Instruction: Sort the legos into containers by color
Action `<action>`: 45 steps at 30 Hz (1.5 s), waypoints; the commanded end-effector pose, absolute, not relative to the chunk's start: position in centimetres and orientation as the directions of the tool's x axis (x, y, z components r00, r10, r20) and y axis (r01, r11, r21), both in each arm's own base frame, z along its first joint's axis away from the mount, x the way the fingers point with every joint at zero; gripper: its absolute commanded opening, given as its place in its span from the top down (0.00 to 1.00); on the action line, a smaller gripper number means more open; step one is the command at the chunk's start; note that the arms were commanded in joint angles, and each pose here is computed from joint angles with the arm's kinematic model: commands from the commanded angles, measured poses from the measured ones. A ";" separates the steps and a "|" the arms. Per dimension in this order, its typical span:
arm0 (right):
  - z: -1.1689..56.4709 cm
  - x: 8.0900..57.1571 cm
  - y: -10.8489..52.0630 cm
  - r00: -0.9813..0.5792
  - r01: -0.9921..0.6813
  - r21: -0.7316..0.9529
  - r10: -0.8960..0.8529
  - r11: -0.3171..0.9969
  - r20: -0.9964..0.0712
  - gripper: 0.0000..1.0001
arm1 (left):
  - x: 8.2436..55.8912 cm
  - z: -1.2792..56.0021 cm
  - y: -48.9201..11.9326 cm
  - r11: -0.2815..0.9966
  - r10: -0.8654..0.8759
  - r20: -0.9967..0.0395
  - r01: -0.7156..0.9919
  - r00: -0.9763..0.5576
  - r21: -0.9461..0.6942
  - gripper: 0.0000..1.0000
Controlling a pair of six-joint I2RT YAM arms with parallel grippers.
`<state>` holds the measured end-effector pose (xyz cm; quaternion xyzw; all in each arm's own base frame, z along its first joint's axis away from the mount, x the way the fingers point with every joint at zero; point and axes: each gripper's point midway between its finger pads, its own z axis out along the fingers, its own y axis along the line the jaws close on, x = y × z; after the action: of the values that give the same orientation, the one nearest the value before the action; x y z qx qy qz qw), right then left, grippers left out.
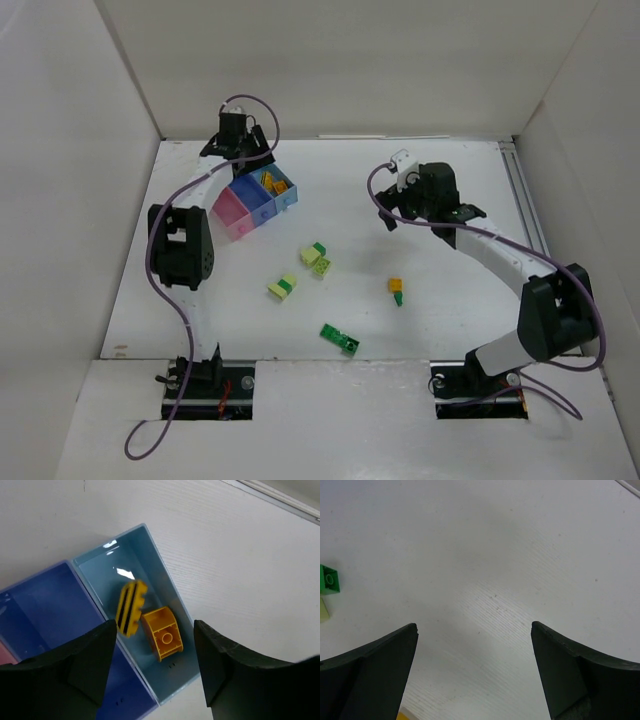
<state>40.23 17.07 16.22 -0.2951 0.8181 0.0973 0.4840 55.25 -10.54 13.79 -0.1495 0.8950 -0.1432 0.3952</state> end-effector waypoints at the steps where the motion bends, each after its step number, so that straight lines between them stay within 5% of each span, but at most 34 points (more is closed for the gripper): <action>1: 17.9 40.0 17.0 -0.346 -0.527 -0.120 -0.342 0.841 -0.874 0.01 | 54.1 20.1 -11.3 0.916 -0.357 -0.743 -0.053 -0.566 -0.399 0.40; 4: 17.0 38.6 16.4 -0.447 -0.458 -0.069 -0.296 0.886 -0.844 0.01 | 52.8 21.3 -11.8 0.923 -0.329 -0.761 -0.020 -0.559 -0.383 0.28; 8: 11.8 34.6 15.0 -0.669 -0.335 -0.034 -0.263 0.942 -0.695 0.01 | 50.4 23.1 -13.8 0.927 -0.286 -0.787 0.049 -0.547 -0.371 0.00; 14: 6.1 28.0 15.5 -0.820 -0.316 -0.029 -0.289 0.948 -0.494 0.04 | 46.5 24.7 -15.3 0.915 -0.270 -0.804 0.118 -0.529 -0.385 0.00; 21: 4.2 25.8 17.5 -0.852 -0.309 0.009 -0.272 0.951 -0.446 0.08 | 43.0 24.2 -15.9 0.915 -0.269 -0.801 0.118 -0.535 -0.386 0.00; 25: 2.7 25.3 16.3 -0.879 -0.252 -0.013 -0.234 0.968 -0.415 0.16 | 41.7 23.4 -15.8 0.912 -0.281 -0.790 0.105 -0.544 -0.396 0.00; 30: 1.4 24.7 15.8 -0.893 -0.252 0.004 -0.231 0.968 -0.387 0.41 | 41.5 23.7 -15.8 0.910 -0.284 -0.797 0.111 -0.533 -0.399 0.00; 33: 2.0 24.4 15.8 -0.883 -0.256 0.023 -0.224 0.966 -0.412 0.57 | 41.4 23.9 -16.2 0.907 -0.287 -0.793 0.113 -0.538 -0.406 0.00; 39: 5.8 26.1 18.4 -0.744 -0.423 0.068 -0.303 0.903 -0.595 0.72 | 40.3 24.0 -18.5 0.862 -0.264 -0.772 0.217 -0.579 -0.458 0.00; 45: 15.0 28.1 22.1 -0.342 -0.685 -0.027 -0.353 0.728 -0.871 0.77 | 36.8 24.9 -23.8 0.663 -0.145 -0.746 0.496 -0.650 -0.561 0.00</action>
<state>26.27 18.64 8.74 -0.2403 0.8963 0.1215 0.3524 39.56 -20.08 22.05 0.0160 0.8587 -0.2980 0.4167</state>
